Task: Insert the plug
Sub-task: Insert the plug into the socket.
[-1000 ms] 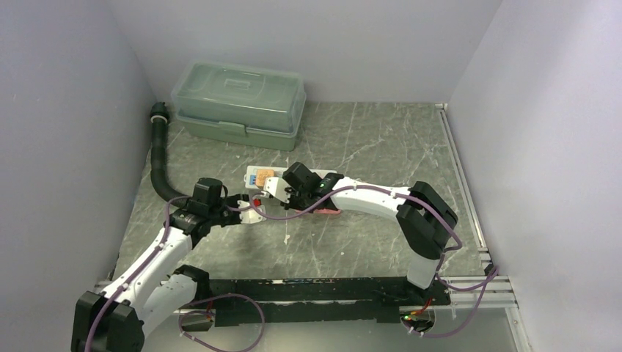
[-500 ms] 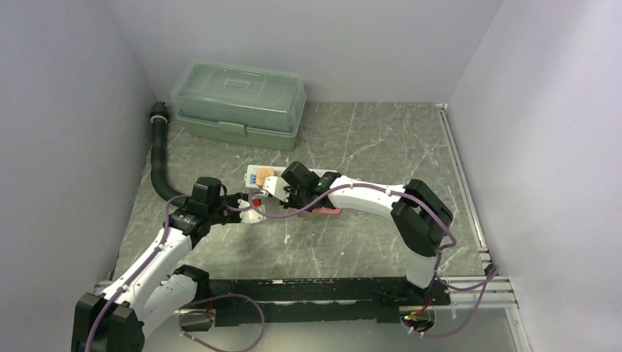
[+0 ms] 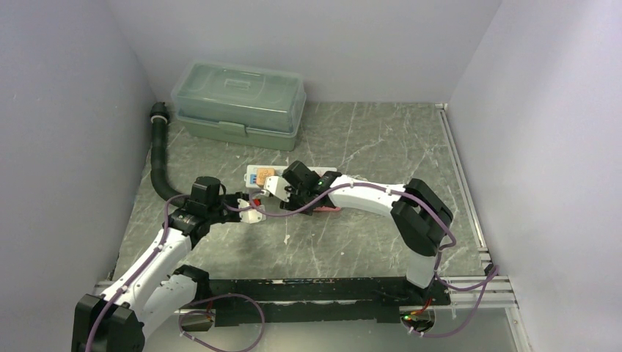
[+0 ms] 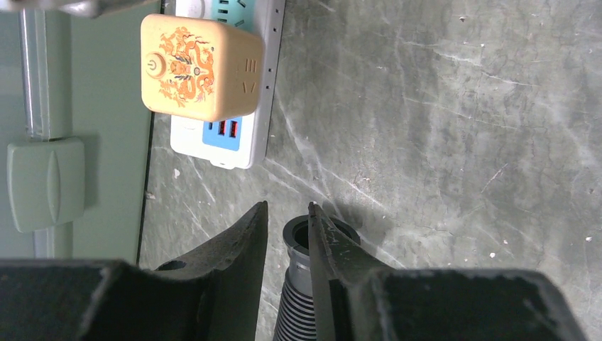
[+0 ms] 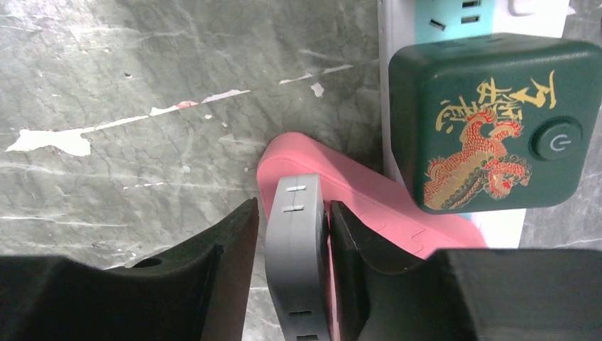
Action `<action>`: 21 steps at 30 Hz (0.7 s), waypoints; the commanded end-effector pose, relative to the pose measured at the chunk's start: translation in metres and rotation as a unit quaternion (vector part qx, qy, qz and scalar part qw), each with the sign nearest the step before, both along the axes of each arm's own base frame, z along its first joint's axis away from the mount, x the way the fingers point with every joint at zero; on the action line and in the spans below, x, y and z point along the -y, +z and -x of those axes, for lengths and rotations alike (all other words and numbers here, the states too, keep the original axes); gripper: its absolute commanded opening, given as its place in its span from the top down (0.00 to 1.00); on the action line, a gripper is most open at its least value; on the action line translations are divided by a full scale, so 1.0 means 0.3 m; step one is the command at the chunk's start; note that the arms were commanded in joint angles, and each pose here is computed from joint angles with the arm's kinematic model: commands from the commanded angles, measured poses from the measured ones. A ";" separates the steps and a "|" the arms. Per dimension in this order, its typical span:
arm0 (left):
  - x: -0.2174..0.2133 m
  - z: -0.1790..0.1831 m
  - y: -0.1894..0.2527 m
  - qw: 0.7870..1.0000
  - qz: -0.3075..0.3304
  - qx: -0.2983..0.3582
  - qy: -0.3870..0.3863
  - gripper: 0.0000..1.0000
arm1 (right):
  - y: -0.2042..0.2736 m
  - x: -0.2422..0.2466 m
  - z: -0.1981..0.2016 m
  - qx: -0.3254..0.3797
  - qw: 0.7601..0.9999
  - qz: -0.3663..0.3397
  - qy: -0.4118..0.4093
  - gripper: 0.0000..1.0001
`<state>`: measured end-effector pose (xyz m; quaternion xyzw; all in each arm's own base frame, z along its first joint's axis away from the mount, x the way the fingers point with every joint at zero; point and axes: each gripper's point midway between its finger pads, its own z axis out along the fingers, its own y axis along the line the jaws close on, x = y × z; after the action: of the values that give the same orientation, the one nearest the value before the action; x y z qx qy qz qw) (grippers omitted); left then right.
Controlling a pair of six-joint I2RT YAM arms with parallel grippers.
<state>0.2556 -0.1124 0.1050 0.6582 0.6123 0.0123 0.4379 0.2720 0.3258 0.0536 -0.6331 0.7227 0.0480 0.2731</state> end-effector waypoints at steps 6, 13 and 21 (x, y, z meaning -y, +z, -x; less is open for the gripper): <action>0.018 -0.015 0.083 0.999 0.014 0.028 -0.013 0.68 | 0.071 0.053 -0.031 0.007 0.999 0.009 -0.029 0.54; 0.020 -0.003 0.091 0.999 0.016 0.024 -0.017 0.69 | 0.163 0.058 -0.036 0.029 0.999 -0.001 -0.032 0.51; 0.022 -0.005 0.092 1.000 0.015 0.019 -0.019 0.70 | 0.231 0.037 -0.022 0.039 0.998 -0.045 -0.024 0.71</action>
<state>0.2529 -0.1142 0.1144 0.6602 0.6059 0.0092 0.4437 0.2744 0.3028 0.0907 -0.6175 0.7337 0.0251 0.2823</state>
